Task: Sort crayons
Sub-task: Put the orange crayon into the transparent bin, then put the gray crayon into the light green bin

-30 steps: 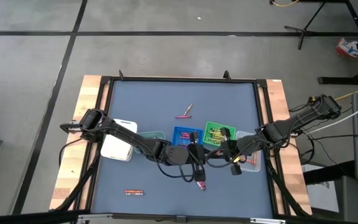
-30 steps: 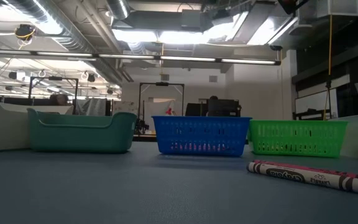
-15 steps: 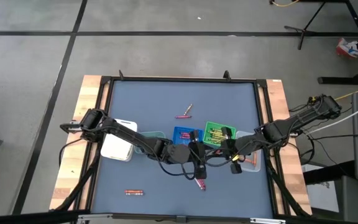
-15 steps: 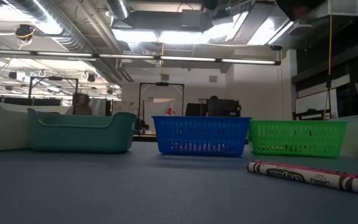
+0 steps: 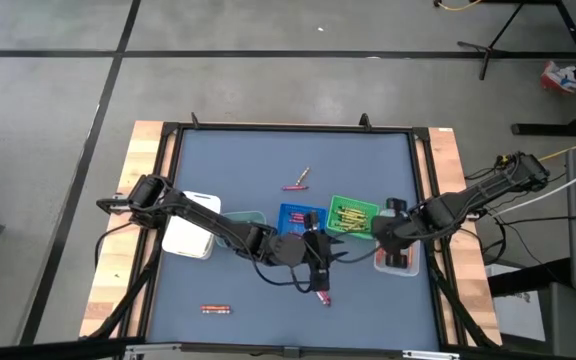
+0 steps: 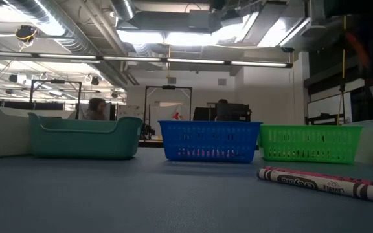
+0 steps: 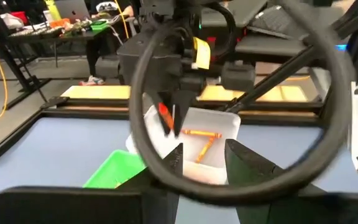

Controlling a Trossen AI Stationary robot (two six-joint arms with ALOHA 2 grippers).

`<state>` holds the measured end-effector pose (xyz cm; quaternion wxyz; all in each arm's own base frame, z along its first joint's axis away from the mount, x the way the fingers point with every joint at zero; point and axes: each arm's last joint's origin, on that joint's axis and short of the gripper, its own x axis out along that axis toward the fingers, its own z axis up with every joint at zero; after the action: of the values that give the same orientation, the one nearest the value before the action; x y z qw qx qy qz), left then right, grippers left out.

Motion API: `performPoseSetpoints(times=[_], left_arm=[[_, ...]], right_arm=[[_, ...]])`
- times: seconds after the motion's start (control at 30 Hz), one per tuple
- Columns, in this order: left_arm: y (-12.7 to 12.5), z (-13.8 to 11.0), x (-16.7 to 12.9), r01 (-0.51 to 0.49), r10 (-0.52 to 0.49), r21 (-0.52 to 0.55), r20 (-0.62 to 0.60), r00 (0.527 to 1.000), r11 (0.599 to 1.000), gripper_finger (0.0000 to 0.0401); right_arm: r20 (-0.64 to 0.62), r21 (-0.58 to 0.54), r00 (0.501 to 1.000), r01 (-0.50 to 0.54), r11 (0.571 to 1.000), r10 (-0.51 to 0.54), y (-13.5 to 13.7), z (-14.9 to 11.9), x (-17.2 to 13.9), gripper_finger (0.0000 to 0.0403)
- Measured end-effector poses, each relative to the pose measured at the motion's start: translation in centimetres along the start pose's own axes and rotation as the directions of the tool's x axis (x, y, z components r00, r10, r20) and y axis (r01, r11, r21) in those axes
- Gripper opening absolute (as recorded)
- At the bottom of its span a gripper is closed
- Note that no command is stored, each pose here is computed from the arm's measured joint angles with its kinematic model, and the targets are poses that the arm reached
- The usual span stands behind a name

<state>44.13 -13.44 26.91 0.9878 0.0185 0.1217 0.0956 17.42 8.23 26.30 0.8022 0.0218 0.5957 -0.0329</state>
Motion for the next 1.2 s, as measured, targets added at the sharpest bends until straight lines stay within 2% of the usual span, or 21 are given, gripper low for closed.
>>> performPoseSetpoints(times=[0.2,0.5,0.6,0.9,1.07,1.2], left_arm=[[0.1,-0.3,0.0,-0.004,0.004,0.013,-0.024,1.000,1.000,0.0105],[0.1,-0.3,0.0,-0.004,0.004,0.016,-0.028,1.000,1.000,0.0105],[0.1,-0.3,0.0,-0.003,0.004,0.015,-0.028,1.000,1.000,0.0105],[-0.1,-0.6,-0.2,0.024,-0.022,0.034,-0.064,0.998,0.999,0.0105],[-0.4,0.1,-2.2,0.075,-0.066,0.058,-0.140,0.988,0.995,0.0105],[-0.8,0.4,-4.5,0.156,-0.158,-0.026,-0.258,0.953,0.987,0.0105]], right_arm=[[-0.170,0.031,0.984,0.061,0.998,-0.055,-0.8,-1.5,-0.2,0.0028],[-0.183,0.023,0.981,0.067,0.997,-0.062,-0.8,-1.6,-0.2,0.0031],[-0.183,0.023,0.981,0.066,0.998,-0.061,-0.8,-1.6,-0.2,0.0048],[-0.183,0.022,0.981,0.066,0.998,-0.061,-0.8,-1.6,-0.2,0.0136],[-0.181,0.023,0.982,0.065,0.998,-0.060,-0.8,-1.6,-0.2,0.0152],[-0.169,0.023,0.983,0.076,0.997,-0.071,-0.8,-1.5,-0.2,0.0154]])
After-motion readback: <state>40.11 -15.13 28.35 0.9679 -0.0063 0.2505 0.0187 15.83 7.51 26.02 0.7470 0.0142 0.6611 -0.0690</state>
